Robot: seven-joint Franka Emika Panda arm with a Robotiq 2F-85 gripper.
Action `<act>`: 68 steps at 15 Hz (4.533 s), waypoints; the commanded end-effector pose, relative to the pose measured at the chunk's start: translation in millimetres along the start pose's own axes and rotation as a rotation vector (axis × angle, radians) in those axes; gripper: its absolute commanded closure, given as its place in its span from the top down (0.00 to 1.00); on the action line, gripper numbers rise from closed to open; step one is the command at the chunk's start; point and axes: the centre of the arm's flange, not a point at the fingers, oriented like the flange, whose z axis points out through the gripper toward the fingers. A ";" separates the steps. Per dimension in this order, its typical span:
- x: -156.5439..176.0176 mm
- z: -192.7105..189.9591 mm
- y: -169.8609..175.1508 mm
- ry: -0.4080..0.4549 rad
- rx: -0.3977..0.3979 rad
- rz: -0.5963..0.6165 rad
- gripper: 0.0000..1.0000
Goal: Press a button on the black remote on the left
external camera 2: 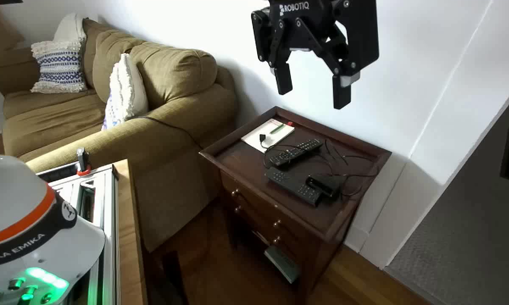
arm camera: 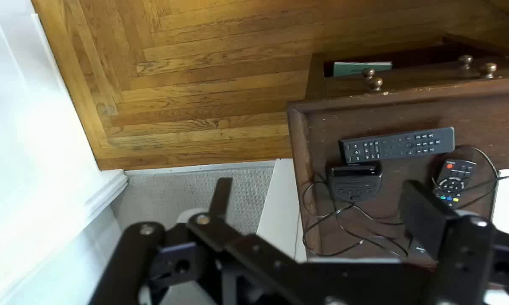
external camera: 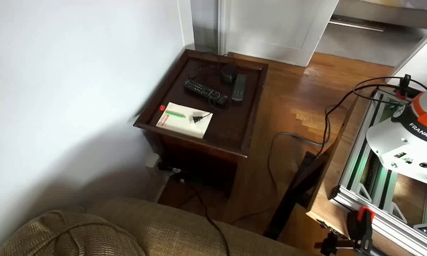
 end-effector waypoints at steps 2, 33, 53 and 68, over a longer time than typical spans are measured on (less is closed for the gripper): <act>0.0 0.0 0.0 0.000 0.000 0.000 1.00; 114.8 107.2 -218.3 0.062 0.179 0.007 1.00; 171.0 185.7 -263.7 0.254 0.154 -0.090 1.00; 210.4 246.6 -298.0 0.222 0.099 0.084 0.35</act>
